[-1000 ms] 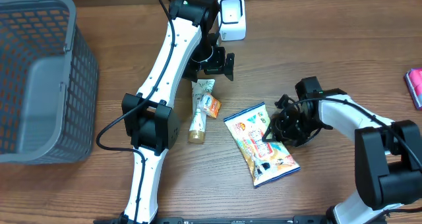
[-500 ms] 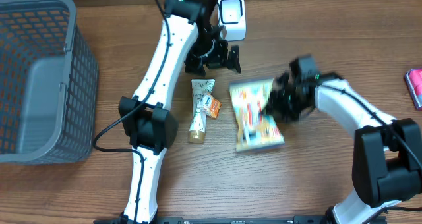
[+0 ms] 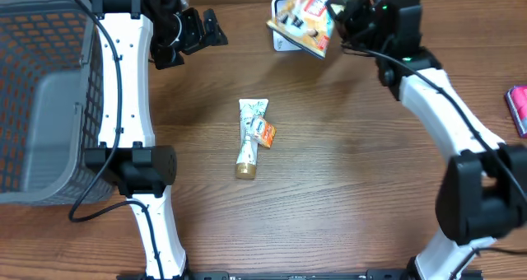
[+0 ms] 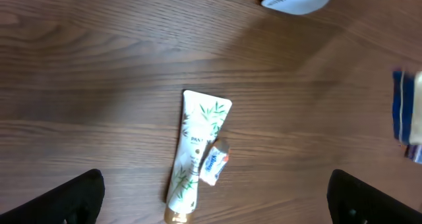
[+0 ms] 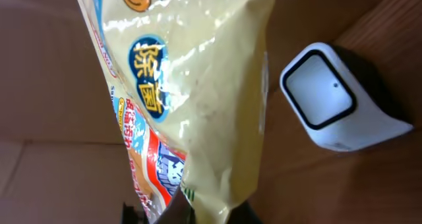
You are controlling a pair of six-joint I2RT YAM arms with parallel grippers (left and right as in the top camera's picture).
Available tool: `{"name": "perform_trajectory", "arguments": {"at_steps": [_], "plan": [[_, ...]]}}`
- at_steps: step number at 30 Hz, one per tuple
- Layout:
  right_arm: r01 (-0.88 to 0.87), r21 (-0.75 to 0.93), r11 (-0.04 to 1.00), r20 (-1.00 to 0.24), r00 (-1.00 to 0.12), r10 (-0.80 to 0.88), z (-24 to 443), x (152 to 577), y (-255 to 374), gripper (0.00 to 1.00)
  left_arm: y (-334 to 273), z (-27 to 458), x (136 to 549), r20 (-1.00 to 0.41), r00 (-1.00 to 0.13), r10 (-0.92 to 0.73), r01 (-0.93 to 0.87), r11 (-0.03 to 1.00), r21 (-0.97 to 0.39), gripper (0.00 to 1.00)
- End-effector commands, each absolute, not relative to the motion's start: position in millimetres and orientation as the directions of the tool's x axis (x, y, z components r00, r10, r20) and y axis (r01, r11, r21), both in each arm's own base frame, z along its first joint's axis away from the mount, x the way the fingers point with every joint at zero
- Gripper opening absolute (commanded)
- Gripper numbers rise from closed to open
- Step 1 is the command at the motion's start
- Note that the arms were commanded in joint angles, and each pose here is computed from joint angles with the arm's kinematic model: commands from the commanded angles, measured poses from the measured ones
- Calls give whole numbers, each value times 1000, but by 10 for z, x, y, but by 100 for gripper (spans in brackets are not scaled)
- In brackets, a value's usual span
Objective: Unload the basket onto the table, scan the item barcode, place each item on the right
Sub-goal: 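Lift the snack bag with the right gripper up to the scanner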
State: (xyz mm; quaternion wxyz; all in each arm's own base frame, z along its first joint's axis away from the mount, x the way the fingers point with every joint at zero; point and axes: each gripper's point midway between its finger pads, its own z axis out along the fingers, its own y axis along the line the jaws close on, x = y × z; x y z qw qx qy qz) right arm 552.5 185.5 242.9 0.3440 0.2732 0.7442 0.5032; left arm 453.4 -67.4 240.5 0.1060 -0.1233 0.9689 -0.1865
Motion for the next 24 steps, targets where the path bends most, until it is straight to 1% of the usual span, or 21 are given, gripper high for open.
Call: {"name": "perform_trajectory", "arguments": {"at_steps": [1,3,7,9,11,16,19,22,24], "plan": [[154,961,230,-98,-588,803,2027,5695,2135,4,-568,2443,4534,-183,-934,-306,-229,908,-350,100],[198,960,199,-53,-569,821,1712,5781,2229,4,-554,2440,4535,-186,-933,-307,-231,911,-341,100],[249,945,211,-35,-565,824,1290,5829,2260,4,-523,2430,4538,-192,-932,-308,-236,916,-324,100],[260,941,216,-33,-566,824,1197,5836,2260,4,-523,2430,4538,-192,-932,-308,-236,916,-324,100],[247,939,240,-59,-570,820,1174,5848,2234,4,-523,2430,4538,-192,-932,-308,-236,916,-324,100],[125,940,317,-173,-627,759,1386,5891,2303,4,-521,2431,4539,-192,-932,-308,-236,916,-324,100],[28,942,336,-237,-654,719,1711,5979,2318,4,-523,2430,4538,-192,-932,-308,-236,916,-324,100],[43,939,341,-237,-638,732,1979,6089,2108,4,-523,2431,4538,-192,-932,-308,-236,916,-324,100],[55,929,367,-256,-621,741,2121,6127,1899,4,-523,2430,4538,-192,-932,-308,-236,916,-324,100]]}}
